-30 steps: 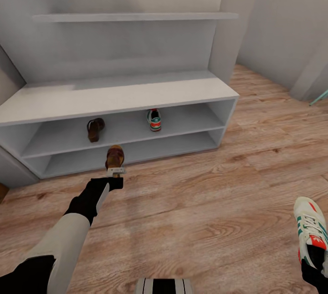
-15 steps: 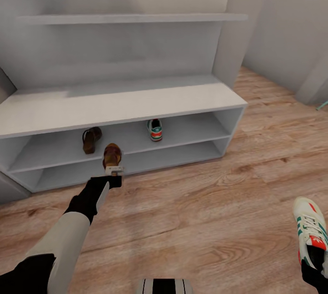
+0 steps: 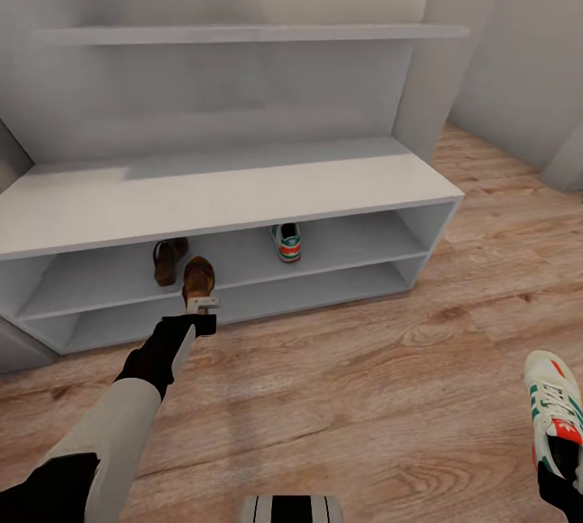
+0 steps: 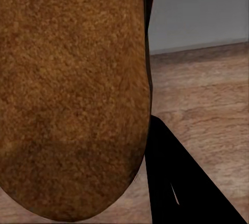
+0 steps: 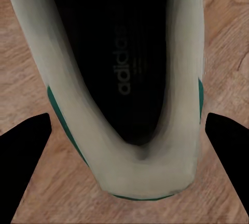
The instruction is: Pick up the two gym shoes and the two sandals from the corridor floor and place them onto the hallstand (shoe rack) in the corridor, making sure they are on the rack and not on the floor. Arrange them so the two gym shoes are next to each other and the two sandals are next to each other.
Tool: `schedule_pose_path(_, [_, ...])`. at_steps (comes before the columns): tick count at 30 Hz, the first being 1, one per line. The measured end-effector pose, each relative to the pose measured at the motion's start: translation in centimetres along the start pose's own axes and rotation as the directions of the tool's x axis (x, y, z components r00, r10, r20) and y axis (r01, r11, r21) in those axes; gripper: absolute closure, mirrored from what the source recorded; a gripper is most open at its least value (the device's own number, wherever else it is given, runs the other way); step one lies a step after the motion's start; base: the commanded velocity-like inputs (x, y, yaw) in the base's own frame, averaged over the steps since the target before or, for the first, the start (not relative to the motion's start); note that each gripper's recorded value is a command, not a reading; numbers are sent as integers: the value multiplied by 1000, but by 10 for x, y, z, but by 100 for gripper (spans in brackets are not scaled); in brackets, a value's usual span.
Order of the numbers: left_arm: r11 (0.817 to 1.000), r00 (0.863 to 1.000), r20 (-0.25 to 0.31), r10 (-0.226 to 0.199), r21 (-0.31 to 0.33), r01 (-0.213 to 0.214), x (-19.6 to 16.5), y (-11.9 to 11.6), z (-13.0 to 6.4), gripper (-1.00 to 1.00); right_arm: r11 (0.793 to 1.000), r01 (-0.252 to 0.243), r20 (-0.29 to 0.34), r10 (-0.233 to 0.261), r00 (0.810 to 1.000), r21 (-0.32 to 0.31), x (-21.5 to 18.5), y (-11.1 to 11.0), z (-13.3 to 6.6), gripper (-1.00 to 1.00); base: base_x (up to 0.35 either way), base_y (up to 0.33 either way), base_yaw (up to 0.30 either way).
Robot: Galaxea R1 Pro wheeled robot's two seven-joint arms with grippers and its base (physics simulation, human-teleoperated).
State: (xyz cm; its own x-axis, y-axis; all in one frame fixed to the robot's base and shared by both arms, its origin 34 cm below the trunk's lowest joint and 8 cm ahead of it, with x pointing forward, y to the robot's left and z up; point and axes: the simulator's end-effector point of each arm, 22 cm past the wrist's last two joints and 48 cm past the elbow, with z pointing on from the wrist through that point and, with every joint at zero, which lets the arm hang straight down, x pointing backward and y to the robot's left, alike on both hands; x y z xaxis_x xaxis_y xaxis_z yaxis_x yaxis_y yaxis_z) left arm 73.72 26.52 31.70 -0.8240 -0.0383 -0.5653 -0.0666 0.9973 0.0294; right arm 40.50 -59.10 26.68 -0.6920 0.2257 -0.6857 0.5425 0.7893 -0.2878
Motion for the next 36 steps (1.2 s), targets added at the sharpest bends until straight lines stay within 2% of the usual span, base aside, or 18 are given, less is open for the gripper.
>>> schedule_pose_path(18, [1000,1000,-1,-1,-3,1,1,2,0,100,1000,2,0,-2,1000,2,0,-2,0,100,232,0,0])
schedule_pose_path(30, [1000,1000,-2,-2,-2,2,2,2,1,100,1000,1,0,-1,1000,4,0,-2,1,100,109,42,0])
schedule_pose_path(36, [1000,1000,-3,-4,-2,4,3,2,1,100,1000,-18,1,18,1000,25,-1,-12,1,100,27,16,0])
